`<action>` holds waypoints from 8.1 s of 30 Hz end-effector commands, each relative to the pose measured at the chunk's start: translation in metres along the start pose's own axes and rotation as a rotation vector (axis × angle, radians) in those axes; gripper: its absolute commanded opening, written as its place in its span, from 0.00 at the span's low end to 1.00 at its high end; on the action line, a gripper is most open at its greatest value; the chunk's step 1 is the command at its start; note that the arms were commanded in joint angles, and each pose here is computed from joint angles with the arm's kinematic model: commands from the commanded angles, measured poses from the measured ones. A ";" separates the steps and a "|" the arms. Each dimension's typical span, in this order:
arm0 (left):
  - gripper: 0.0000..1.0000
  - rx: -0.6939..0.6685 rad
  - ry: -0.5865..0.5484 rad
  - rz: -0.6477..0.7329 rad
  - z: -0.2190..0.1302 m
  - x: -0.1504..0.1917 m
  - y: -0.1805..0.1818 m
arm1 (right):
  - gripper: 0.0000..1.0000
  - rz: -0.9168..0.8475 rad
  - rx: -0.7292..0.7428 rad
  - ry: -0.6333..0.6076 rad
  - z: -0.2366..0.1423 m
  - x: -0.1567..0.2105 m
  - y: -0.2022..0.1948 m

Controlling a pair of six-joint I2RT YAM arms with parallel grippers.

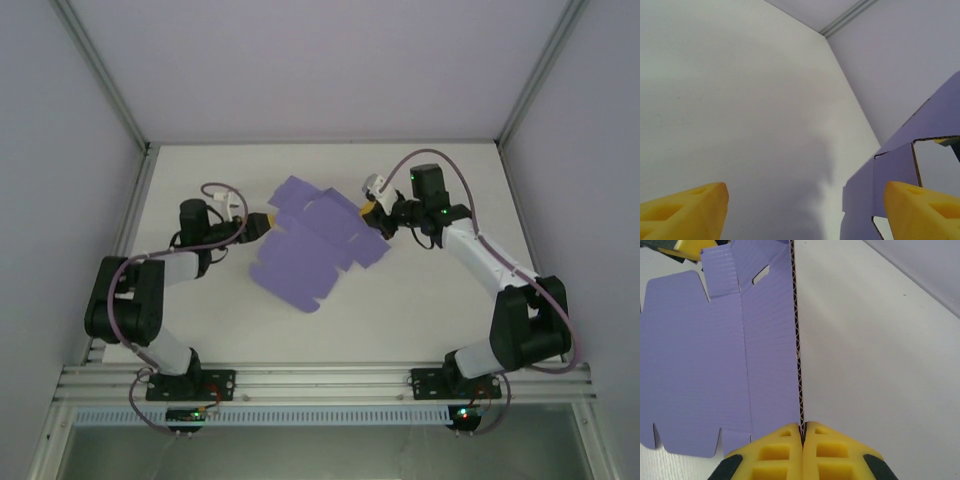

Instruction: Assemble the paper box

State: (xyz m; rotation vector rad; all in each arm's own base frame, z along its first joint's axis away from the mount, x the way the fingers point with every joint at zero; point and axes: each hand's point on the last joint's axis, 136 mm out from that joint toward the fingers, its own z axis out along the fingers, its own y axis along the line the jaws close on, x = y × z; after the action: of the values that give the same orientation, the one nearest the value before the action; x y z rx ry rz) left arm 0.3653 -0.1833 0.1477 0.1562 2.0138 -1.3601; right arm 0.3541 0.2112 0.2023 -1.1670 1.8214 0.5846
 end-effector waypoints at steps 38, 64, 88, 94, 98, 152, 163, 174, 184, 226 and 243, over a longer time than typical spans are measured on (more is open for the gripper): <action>0.39 0.015 0.086 0.160 0.026 -0.007 -0.029 | 0.00 0.010 0.057 0.018 0.011 -0.003 -0.017; 0.63 -0.497 0.122 0.793 0.032 0.040 -0.055 | 0.00 0.048 0.121 0.052 0.024 -0.015 -0.013; 0.97 -0.249 0.024 0.180 -0.010 -0.003 -0.026 | 0.00 0.025 0.101 0.043 0.020 -0.019 -0.008; 0.85 -0.162 0.091 0.143 0.007 0.007 -0.021 | 0.00 0.015 0.098 0.031 0.022 -0.021 -0.006; 0.76 -0.121 0.144 0.103 0.018 0.016 -0.015 | 0.00 0.014 0.094 0.031 0.024 -0.020 -0.004; 1.00 -0.647 0.151 0.166 -0.039 -0.009 0.024 | 0.00 -1.056 0.355 0.498 0.079 0.016 0.040; 0.97 -0.829 0.265 0.114 -0.029 -0.035 0.096 | 0.00 -1.035 0.356 0.467 0.081 0.014 0.040; 0.66 -0.551 0.352 0.104 0.003 0.020 0.062 | 0.00 -0.952 0.383 0.493 0.077 0.021 0.033; 0.61 -0.253 0.335 0.197 0.025 0.054 -0.002 | 0.00 -0.877 0.418 0.519 0.072 0.034 0.030; 0.52 -0.374 0.003 0.654 0.060 0.065 -0.005 | 0.00 -0.917 0.310 0.528 0.075 0.077 0.098; 0.50 -0.461 0.020 0.618 0.055 0.084 0.012 | 0.00 -0.923 0.292 0.619 0.079 0.099 0.102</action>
State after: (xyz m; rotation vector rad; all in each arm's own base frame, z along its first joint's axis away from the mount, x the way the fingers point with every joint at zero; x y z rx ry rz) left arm 0.3384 -0.2584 0.0877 0.5665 1.9587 -0.5469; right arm 0.3055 0.2813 0.1238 -1.6708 1.4365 -0.6551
